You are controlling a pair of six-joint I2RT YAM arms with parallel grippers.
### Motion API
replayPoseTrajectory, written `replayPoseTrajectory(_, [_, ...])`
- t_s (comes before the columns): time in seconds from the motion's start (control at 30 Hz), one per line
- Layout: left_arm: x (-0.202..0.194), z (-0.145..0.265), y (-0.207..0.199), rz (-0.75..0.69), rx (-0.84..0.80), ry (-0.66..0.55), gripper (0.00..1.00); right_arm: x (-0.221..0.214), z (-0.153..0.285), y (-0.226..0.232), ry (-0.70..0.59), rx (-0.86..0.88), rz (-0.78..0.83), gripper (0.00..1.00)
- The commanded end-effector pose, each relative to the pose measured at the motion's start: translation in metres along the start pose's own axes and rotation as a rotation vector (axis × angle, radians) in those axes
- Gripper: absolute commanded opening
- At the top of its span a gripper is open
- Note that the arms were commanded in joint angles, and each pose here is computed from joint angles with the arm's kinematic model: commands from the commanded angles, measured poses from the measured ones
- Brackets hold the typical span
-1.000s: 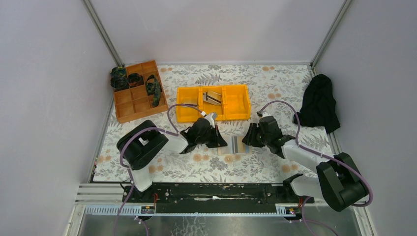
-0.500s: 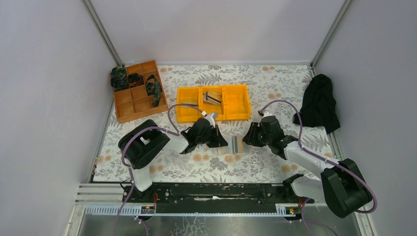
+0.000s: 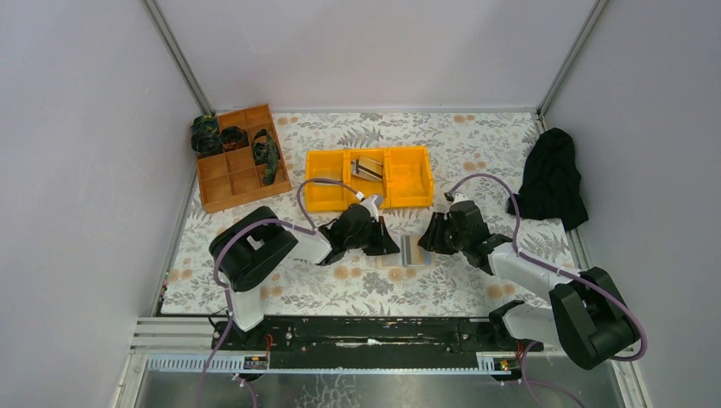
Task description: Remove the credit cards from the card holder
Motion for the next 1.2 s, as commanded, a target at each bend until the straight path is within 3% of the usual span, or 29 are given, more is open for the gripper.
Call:
replayPoseTrajectory(0.0, [-0.002, -0.009, -0.003, -0.020, -0.022, 0.007, 0.00, 0.001, -0.002, 0.001, -0.015, 0.032, 0.000, 0.42])
replayPoseTrajectory(1.17, [-0.010, -0.020, 0.011, -0.003, 0.003, 0.044, 0.00, 0.011, 0.007, 0.018, -0.031, 0.154, -0.027, 0.41])
Point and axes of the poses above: each gripper's point midway between its finger pads, its own z axis back along the fingers, its own y axis along the line the jaws close on, x = y × z, the point moved 9 cm from there along z, back along the fingers, and after that the axes turned 6 degrees about z, right-handed, at the moved point
